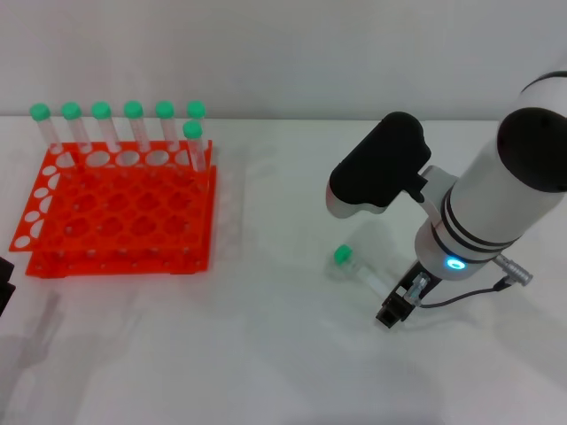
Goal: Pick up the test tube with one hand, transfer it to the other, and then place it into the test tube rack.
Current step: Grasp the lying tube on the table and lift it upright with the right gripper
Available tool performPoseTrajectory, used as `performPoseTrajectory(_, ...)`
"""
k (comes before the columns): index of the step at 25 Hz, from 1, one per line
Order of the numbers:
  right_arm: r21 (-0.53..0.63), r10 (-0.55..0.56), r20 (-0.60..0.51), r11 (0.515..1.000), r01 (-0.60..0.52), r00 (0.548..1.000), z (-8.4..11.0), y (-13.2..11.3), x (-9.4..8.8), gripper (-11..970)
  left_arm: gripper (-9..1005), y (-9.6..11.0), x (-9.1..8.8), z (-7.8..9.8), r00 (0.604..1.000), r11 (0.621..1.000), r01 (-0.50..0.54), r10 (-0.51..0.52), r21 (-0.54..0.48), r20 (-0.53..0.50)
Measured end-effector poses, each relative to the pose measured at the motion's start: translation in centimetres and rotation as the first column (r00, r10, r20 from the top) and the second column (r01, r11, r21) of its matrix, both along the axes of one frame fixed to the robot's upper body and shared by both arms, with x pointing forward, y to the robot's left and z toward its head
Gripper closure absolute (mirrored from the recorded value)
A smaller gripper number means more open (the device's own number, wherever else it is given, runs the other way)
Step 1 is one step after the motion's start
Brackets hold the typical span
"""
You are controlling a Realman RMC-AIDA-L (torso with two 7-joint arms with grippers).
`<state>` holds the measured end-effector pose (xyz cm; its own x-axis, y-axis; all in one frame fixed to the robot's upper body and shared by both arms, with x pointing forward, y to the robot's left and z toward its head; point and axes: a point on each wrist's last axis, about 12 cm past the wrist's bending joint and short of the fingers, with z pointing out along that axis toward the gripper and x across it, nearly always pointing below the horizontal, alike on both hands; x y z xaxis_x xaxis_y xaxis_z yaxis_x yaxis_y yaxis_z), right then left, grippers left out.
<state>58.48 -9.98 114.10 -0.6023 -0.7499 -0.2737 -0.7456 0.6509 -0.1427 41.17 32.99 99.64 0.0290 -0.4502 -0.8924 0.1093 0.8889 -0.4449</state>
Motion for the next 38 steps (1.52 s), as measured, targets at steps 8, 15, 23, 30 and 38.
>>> performPoseTrajectory(8, 0.003, 0.005, 0.004, 1.000, -0.005, 1.000, -0.1, 0.1, 0.2, 352, 123, -0.1, 0.3, 0.1, 1.000, 1.000, 0.003, -0.003, 0.000, 0.004)
performPoseTrajectory(15, -0.006, 0.016, -0.011, 1.000, -0.017, 1.000, -0.3, 0.2, 0.4, 520, 124, 0.1, 0.3, 0.1, 1.000, 1.000, -0.007, 0.007, -0.001, 0.004)
performPoseTrajectory(23, 0.001, 0.027, -0.018, 1.000, -0.027, 0.999, -0.5, 0.4, 0.8, 684, 126, 0.1, 0.5, 0.1, 1.000, 1.000, -0.010, 0.010, -0.001, 0.003)
performPoseTrajectory(30, 0.030, 0.039, -0.004, 0.999, -0.039, 0.999, 0.1, 0.1, 1.2, 756, 127, 0.2, 0.5, 0.1, 1.000, 1.000, -0.019, 0.019, -0.002, 0.004)
performPoseTrajectory(38, 0.149, 0.025, 0.048, 0.988, -0.032, 0.999, 1.9, -2.1, 1.8, 767, 129, 0.4, 0.4, 0.2, 0.999, 0.999, -0.032, 0.032, -0.008, 0.009)
